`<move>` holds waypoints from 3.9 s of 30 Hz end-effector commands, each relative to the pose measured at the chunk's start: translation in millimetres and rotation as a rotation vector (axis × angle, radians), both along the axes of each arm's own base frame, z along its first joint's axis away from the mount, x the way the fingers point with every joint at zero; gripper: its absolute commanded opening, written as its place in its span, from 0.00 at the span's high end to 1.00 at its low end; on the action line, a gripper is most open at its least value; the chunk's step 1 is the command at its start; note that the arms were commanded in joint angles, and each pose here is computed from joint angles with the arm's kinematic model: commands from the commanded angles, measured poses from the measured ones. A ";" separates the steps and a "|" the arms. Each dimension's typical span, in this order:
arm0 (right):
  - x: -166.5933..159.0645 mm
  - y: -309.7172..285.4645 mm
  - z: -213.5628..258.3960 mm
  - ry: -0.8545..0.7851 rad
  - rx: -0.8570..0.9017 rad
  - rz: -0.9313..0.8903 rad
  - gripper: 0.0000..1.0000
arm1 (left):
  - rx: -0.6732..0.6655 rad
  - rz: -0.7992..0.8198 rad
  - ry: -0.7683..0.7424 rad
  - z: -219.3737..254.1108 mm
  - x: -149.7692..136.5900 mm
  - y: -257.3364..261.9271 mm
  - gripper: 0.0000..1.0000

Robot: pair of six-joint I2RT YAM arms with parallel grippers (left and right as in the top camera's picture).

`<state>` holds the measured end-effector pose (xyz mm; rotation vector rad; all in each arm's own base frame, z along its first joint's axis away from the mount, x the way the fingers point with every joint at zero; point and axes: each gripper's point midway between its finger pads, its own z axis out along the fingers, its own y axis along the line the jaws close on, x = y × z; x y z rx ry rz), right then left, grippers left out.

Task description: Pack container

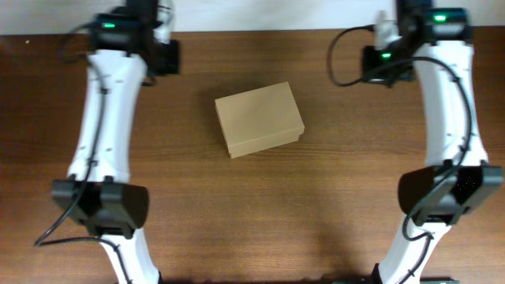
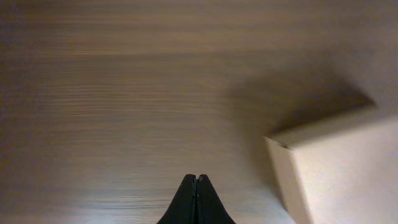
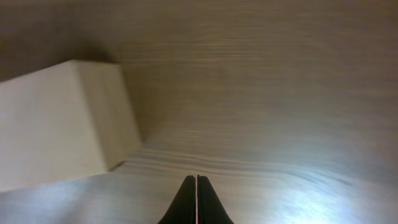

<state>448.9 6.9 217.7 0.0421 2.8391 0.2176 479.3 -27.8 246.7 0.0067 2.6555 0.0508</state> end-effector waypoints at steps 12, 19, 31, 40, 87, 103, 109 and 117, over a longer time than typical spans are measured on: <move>-6.6 -71.8 2.2 0.005 -0.027 -0.169 0.96 | 0.013 0.220 0.000 4.4 -8.4 98.5 0.92; -6.7 -72.0 2.2 0.005 -0.028 -0.169 0.67 | 0.012 0.220 0.000 4.4 -8.3 98.2 0.00; -6.9 -73.7 2.1 0.005 -0.031 -0.173 0.01 | 0.012 0.220 0.000 4.4 -8.3 98.2 0.00; -6.9 -73.7 2.1 0.005 -0.031 -0.173 0.01 | 0.012 0.220 0.000 4.4 -8.3 98.2 0.00; -198.5 13.9 117.8 -1.075 -0.097 0.014 0.01 | 0.012 0.220 0.000 4.4 -8.3 98.2 0.00; -219.7 14.2 -32.2 -1.151 -0.079 0.021 0.01 | 0.012 0.220 0.000 4.4 -8.3 98.2 0.00; -216.8 13.3 -53.2 -1.108 -0.084 0.018 0.01 | 0.012 0.220 0.000 4.4 -8.3 98.2 0.01; -214.4 13.4 -73.1 -1.071 -0.084 0.021 0.01 | 0.012 0.220 0.000 4.4 -8.3 98.2 0.00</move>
